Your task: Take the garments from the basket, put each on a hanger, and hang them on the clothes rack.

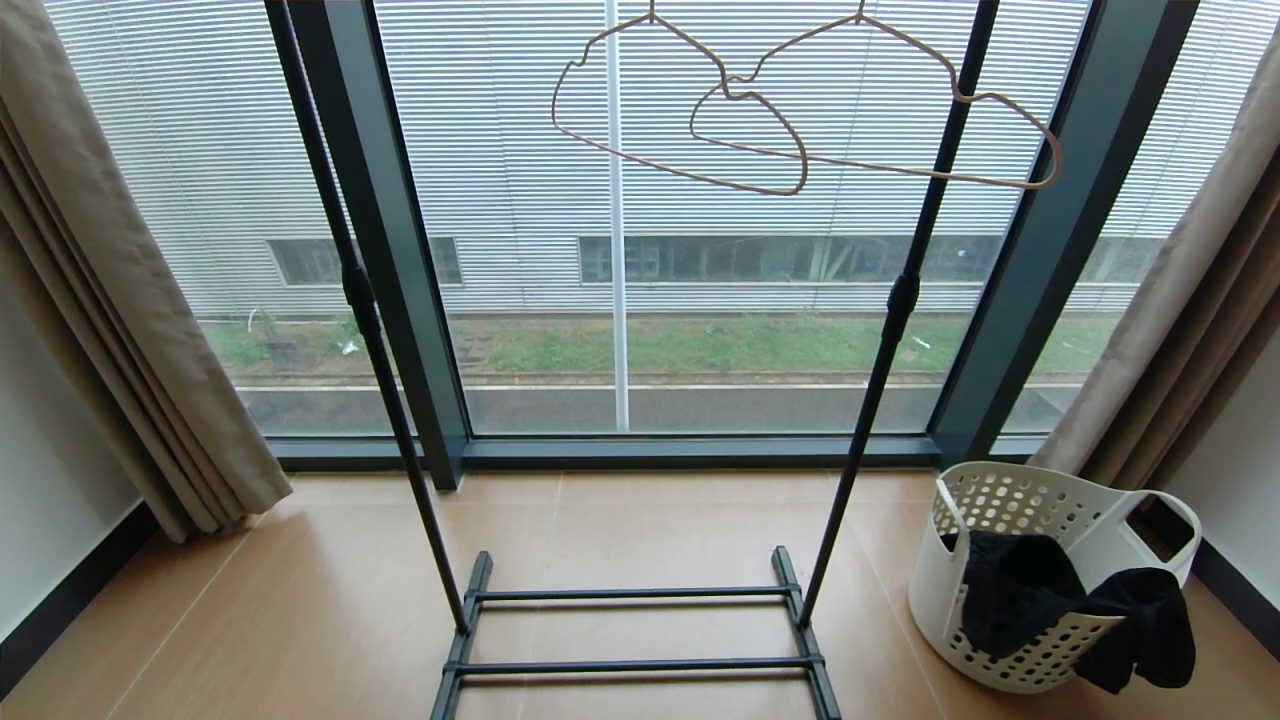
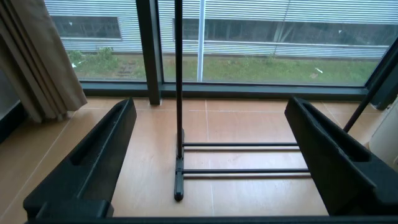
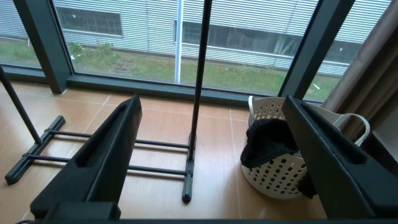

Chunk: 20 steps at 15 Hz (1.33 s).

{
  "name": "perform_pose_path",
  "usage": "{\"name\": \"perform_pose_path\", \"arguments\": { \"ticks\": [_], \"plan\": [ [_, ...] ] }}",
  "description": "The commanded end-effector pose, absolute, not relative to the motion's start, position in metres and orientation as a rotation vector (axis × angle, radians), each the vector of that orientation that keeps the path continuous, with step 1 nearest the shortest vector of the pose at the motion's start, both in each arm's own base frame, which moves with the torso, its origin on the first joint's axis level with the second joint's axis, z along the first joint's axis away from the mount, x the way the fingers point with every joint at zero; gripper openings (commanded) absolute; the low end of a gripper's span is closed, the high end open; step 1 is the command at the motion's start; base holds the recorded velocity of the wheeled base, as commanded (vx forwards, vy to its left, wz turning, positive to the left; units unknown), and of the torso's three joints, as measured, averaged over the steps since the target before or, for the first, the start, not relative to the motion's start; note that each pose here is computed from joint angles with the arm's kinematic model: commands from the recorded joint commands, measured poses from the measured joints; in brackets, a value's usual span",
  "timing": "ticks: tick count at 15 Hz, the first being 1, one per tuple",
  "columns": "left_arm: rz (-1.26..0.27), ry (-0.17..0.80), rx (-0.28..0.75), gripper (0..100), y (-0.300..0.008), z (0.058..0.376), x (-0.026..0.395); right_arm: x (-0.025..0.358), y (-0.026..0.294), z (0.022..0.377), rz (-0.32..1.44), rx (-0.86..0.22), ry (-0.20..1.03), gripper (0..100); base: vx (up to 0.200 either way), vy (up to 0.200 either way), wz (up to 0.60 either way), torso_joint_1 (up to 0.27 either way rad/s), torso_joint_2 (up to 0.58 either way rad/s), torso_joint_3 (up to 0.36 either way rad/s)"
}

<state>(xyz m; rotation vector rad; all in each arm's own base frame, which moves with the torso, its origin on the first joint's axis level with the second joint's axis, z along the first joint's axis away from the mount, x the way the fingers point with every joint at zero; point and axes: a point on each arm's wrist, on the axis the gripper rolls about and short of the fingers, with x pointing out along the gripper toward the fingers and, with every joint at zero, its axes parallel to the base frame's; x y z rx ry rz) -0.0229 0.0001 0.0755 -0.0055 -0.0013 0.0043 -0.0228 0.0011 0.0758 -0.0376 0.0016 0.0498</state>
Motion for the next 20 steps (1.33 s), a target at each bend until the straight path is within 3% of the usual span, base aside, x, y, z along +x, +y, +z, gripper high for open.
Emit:
{"name": "perform_pose_path", "arguments": {
  "ticks": [1,8,20],
  "plan": [
    [0.003,0.000,-0.003,100,0.0001,0.0755,-0.0228,-0.0227,0.0011,0.0754,0.051,-0.034,0.002,100,0.000,0.000,0.00,0.000,0.00,0.000],
    [0.000,0.005,0.041,100,0.0000,0.0752,-0.0227,-0.0228,0.0012,0.0753,0.059,-0.058,0.009,100,0.000,0.000,0.00,0.000,0.00,0.000],
    [-0.020,0.002,0.000,100,-0.0004,0.0753,-0.0228,-0.0197,0.0012,0.0765,0.089,-0.057,0.051,100,0.000,0.000,0.00,0.000,0.00,0.000]
  ]
}}
